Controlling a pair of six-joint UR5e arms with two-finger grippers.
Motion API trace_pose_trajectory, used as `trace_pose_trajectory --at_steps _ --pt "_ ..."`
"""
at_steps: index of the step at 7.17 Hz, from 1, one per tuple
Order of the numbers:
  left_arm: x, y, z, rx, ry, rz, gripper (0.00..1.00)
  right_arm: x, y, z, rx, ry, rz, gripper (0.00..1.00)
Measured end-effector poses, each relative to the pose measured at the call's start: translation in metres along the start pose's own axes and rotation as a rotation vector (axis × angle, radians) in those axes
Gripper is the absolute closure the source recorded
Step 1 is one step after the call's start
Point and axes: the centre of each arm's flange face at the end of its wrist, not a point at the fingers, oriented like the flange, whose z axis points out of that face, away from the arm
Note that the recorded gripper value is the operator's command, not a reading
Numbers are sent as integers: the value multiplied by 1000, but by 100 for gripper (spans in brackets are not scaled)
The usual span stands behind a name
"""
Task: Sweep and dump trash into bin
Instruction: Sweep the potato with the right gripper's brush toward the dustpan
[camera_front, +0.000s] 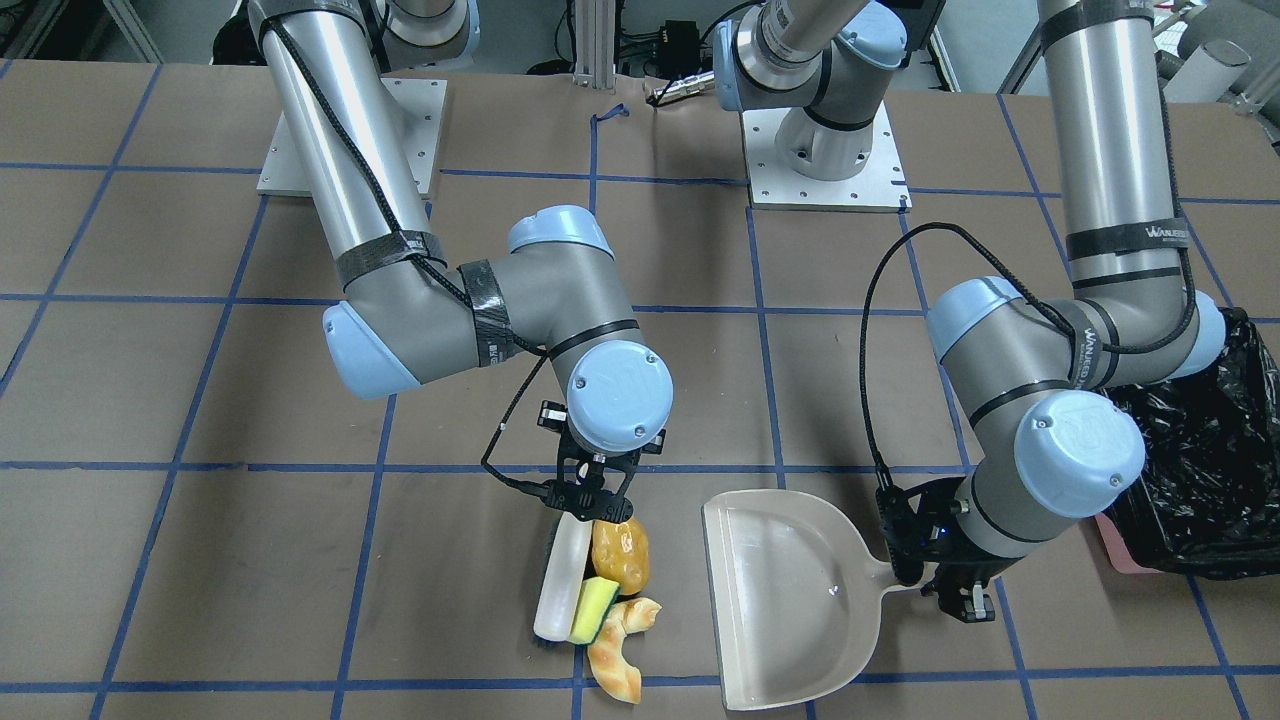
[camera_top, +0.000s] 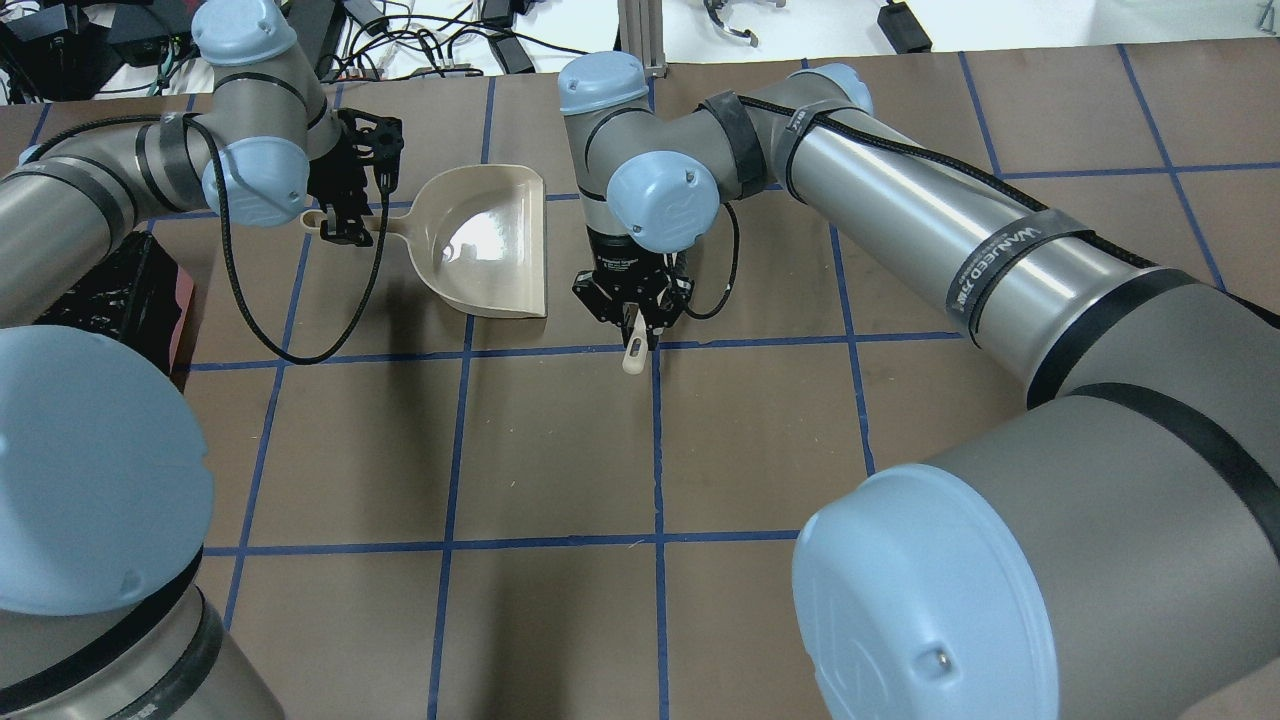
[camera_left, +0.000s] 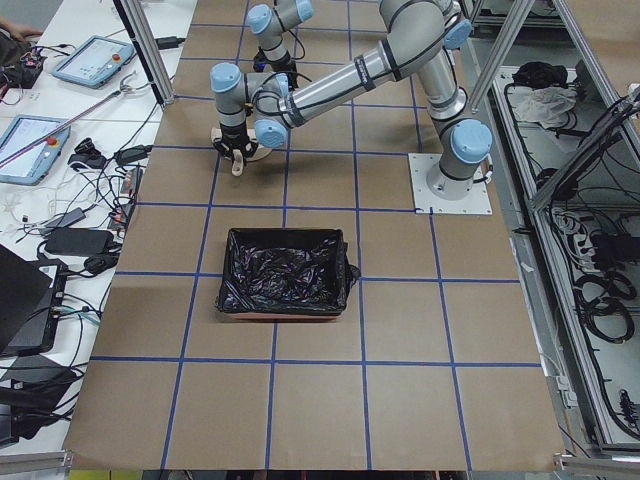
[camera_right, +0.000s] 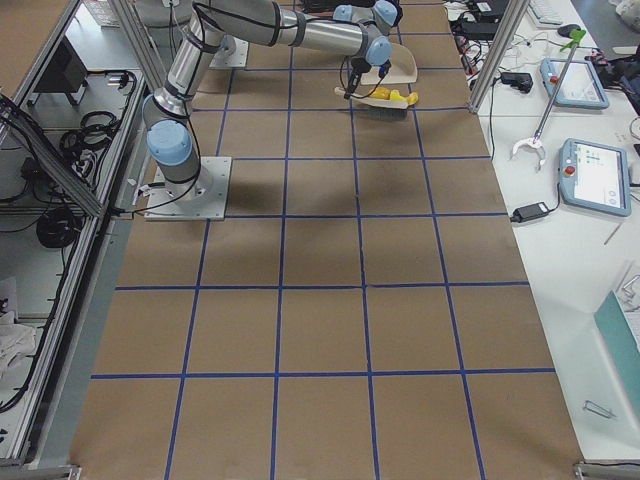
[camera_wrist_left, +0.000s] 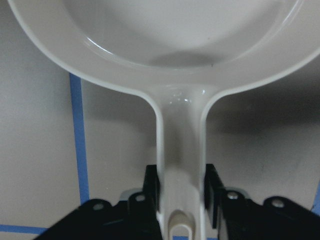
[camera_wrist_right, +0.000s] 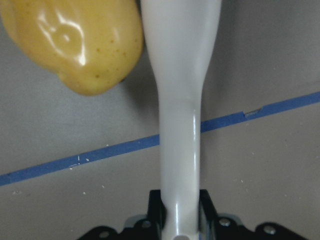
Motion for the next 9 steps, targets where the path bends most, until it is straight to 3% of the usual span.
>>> trace_pose_trajectory --at_steps 9 --pt "-1 1 -3 -6 -6 -6 100 -41 -1 2 10 -69 35 82"
